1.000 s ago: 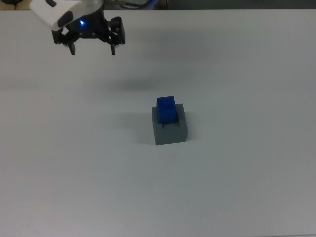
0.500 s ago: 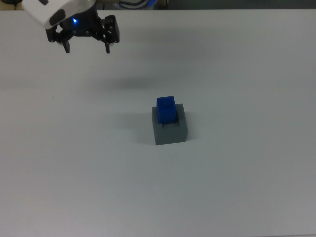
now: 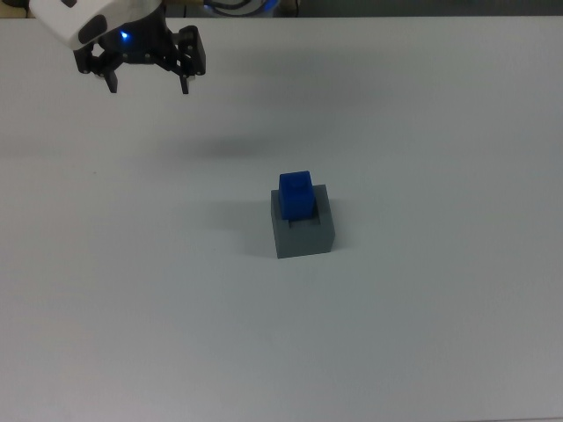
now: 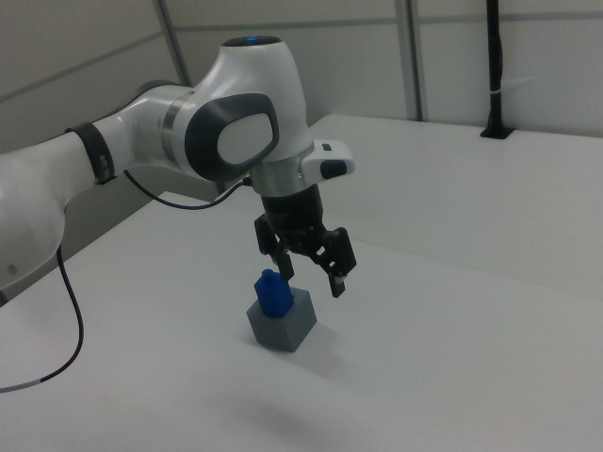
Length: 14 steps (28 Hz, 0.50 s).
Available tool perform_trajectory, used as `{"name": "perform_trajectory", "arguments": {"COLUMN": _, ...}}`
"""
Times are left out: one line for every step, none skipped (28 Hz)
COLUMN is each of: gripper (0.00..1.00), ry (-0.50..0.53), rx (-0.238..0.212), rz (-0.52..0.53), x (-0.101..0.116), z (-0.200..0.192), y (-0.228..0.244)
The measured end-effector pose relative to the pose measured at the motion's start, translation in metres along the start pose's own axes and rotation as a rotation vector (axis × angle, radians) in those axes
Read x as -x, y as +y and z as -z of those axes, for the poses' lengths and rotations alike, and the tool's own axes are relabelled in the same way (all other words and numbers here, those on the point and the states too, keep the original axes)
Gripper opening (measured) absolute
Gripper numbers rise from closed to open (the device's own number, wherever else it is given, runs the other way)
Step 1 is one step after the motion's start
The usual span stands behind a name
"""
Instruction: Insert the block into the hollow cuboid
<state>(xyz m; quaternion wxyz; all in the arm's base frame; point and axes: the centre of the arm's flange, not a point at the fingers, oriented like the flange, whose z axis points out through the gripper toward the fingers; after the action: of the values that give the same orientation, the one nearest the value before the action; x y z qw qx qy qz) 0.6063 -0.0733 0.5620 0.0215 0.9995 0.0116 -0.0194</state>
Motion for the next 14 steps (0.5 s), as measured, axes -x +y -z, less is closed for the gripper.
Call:
{"name": "perform_trajectory", "arguments": {"gripper": 1.00, "ry": 0.000, "rx": 0.000, "rz": -0.002, "x": 0.000, "z": 0.000, "y": 0.002}}
{"name": "perform_trajectory", "arguments": {"gripper": 1.00, "ry": 0.000, "rx": 0.000, "rz": -0.004, "x": 0.001, "z": 0.000, "y": 0.004}}
{"name": "perform_trajectory", "arguments": {"gripper": 1.00, "ry": 0.000, "rx": 0.000, "rz": -0.007, "x": 0.001, "z": 0.000, "y": 0.006}}
{"name": "perform_trajectory", "arguments": {"gripper": 1.00, "ry": 0.000, "rx": 0.000, "rz": -0.009, "x": 0.001, "z": 0.000, "y": 0.008}}
{"name": "perform_trajectory", "arguments": {"gripper": 1.00, "ry": 0.000, "rx": 0.000, "rz": -0.011, "x": 0.002, "z": 0.000, "y": 0.011}}
{"name": "perform_trajectory", "arguments": {"gripper": 1.00, "ry": 0.000, "rx": 0.000, "rz": -0.012, "x": 0.002, "z": 0.000, "y": 0.012}}
{"name": "perform_trajectory", "arguments": {"gripper": 1.00, "ry": 0.000, "rx": 0.000, "rz": -0.013, "x": 0.002, "z": 0.000, "y": 0.012}}
{"name": "perform_trajectory", "arguments": {"gripper": 1.00, "ry": 0.000, "rx": 0.000, "rz": -0.013, "x": 0.002, "z": 0.000, "y": 0.013}}
{"name": "perform_trajectory", "arguments": {"gripper": 1.00, "ry": 0.000, "rx": 0.000, "rz": -0.013, "x": 0.002, "z": 0.000, "y": 0.013}}
{"name": "perform_trajectory", "arguments": {"gripper": 1.00, "ry": 0.001, "rx": 0.000, "rz": -0.013, "x": 0.002, "z": 0.000, "y": 0.013}}
{"name": "perform_trajectory", "arguments": {"gripper": 1.00, "ry": 0.001, "rx": 0.000, "rz": -0.013, "x": 0.002, "z": 0.000, "y": 0.013}}
{"name": "perform_trajectory", "arguments": {"gripper": 1.00, "ry": 0.001, "rx": 0.000, "rz": -0.013, "x": 0.002, "z": 0.000, "y": 0.013}}
{"name": "perform_trajectory", "arguments": {"gripper": 1.00, "ry": 0.001, "rx": 0.000, "rz": -0.013, "x": 0.002, "z": 0.000, "y": 0.013}}
{"name": "perform_trajectory", "arguments": {"gripper": 1.00, "ry": 0.001, "rx": 0.000, "rz": -0.013, "x": 0.002, "z": 0.000, "y": 0.013}}
